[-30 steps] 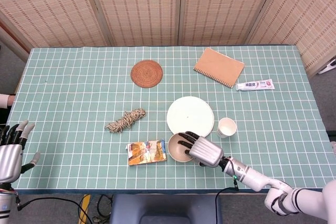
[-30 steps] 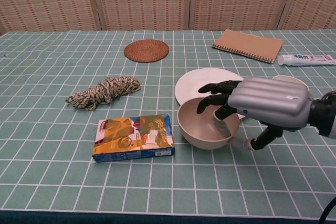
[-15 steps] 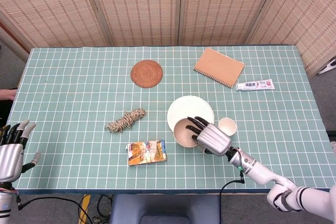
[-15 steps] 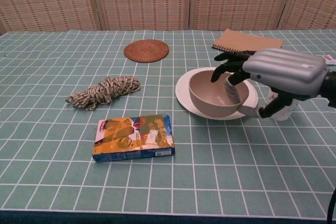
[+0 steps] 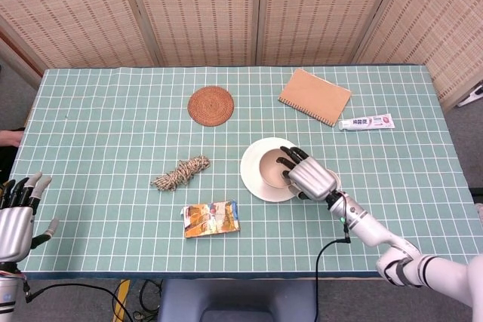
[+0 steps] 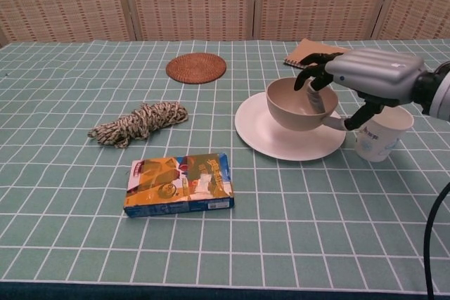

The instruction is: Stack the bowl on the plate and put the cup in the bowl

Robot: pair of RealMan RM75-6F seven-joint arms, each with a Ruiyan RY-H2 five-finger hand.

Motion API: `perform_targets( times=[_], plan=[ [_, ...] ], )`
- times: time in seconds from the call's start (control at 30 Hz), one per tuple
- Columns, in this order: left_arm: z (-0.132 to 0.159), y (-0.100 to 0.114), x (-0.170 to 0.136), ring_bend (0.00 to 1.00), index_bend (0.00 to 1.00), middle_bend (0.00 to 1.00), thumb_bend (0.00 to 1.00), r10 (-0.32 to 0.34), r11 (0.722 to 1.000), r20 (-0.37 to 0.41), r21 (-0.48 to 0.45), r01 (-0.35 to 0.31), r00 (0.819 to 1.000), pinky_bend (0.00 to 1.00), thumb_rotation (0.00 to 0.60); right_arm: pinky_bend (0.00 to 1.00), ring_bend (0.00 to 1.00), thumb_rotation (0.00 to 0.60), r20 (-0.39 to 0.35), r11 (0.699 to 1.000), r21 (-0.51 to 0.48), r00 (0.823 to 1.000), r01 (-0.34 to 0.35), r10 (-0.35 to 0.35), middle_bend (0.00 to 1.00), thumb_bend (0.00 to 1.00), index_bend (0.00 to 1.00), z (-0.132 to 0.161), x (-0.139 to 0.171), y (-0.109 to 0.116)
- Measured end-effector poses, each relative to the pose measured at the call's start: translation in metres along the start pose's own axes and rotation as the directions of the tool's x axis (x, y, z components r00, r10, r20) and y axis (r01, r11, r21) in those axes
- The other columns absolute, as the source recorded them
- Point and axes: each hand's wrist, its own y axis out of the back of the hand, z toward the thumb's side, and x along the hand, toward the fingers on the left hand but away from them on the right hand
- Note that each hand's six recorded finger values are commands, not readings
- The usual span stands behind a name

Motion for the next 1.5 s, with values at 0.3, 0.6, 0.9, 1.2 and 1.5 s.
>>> perform_targets(
  times=[0.3,0.6,0.9,1.2,1.5],
  plan=[
    [-0.001,0.001,-0.001,0.09,0.12,0.03,0.29,0.001,1.000,-0.003,0.001,-0.001,1.000,0.03,0.600,0.09,0.00,0.600,0.048,0.999,-0.020,0.998,-0.027,0.028,0.16,0.38,0.55,-0.009,-0.018,-0.009],
    [0.000,0.001,0.000,0.09,0.12,0.03,0.29,-0.001,1.000,0.002,0.001,0.001,1.000,0.03,0.600,0.01,0.00,0.600,0.066,0.997,-0.052,0.996,-0.054,0.057,0.03,0.26,0.04,-0.008,-0.015,-0.012],
    [0.002,0.000,0.001,0.09,0.12,0.02,0.29,-0.005,1.000,0.009,0.002,0.005,1.000,0.03,0.600,0.01,0.00,0.600,0.070,0.997,-0.068,0.997,0.031,-0.026,0.05,0.25,0.02,-0.011,0.014,0.014],
    [0.005,-0.001,0.003,0.09,0.12,0.02,0.29,-0.006,1.000,0.017,0.004,0.006,1.000,0.03,0.600,0.16,0.00,0.600,0.121,0.999,-0.046,0.992,0.026,-0.021,0.09,0.25,0.02,-0.028,0.066,0.032],
    [0.008,-0.002,0.005,0.09,0.12,0.02,0.29,-0.012,1.000,0.027,0.005,0.012,1.000,0.03,0.600,0.18,0.00,0.600,0.188,0.995,-0.059,0.978,-0.078,0.087,0.09,0.25,0.02,-0.043,0.100,0.011]
  ],
)
